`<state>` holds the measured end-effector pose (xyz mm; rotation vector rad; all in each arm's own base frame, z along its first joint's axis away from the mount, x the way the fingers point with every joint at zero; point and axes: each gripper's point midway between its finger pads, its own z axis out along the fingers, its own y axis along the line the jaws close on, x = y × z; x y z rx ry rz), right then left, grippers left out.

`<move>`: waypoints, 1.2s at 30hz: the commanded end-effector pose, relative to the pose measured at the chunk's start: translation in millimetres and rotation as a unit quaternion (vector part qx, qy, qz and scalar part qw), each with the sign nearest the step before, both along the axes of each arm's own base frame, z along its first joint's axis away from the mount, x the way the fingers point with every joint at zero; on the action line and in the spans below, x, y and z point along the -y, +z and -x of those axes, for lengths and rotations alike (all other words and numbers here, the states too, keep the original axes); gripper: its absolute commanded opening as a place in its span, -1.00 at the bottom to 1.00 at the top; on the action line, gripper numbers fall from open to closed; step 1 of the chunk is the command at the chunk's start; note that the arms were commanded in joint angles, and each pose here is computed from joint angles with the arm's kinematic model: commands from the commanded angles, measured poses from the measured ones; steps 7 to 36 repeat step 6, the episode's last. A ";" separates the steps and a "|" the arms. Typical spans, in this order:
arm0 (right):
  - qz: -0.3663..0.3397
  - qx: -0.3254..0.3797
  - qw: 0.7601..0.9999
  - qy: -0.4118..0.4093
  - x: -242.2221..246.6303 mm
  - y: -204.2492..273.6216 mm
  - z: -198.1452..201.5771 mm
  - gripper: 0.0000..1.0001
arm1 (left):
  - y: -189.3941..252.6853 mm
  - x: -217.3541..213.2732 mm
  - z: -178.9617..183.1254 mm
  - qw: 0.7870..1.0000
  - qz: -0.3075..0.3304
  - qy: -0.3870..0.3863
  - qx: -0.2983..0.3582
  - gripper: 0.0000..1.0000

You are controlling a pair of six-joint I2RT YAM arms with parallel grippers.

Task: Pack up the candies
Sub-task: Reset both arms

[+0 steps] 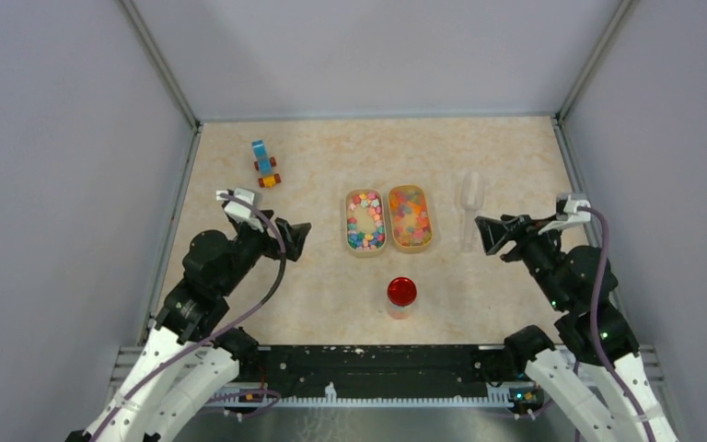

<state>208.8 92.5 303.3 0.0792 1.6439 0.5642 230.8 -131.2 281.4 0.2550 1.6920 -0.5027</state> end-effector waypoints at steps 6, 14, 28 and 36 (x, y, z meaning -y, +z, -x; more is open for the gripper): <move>0.019 0.012 0.999 0.034 -10.1 -1.7 1.1 0.31 | 11.9 7.1 5.1 0.999 0.009 -0.028 0.027 0.98; 0.019 0.012 0.999 0.034 -10.1 -1.7 1.1 0.31 | 11.9 7.1 5.1 0.999 0.009 -0.028 0.027 0.98; 0.019 0.012 0.999 0.034 -10.1 -1.7 1.1 0.31 | 11.9 7.1 5.1 0.999 0.009 -0.028 0.027 0.98; 0.019 0.012 0.999 0.034 -10.1 -1.7 1.1 0.31 | 11.9 7.1 5.1 0.999 0.009 -0.028 0.027 0.98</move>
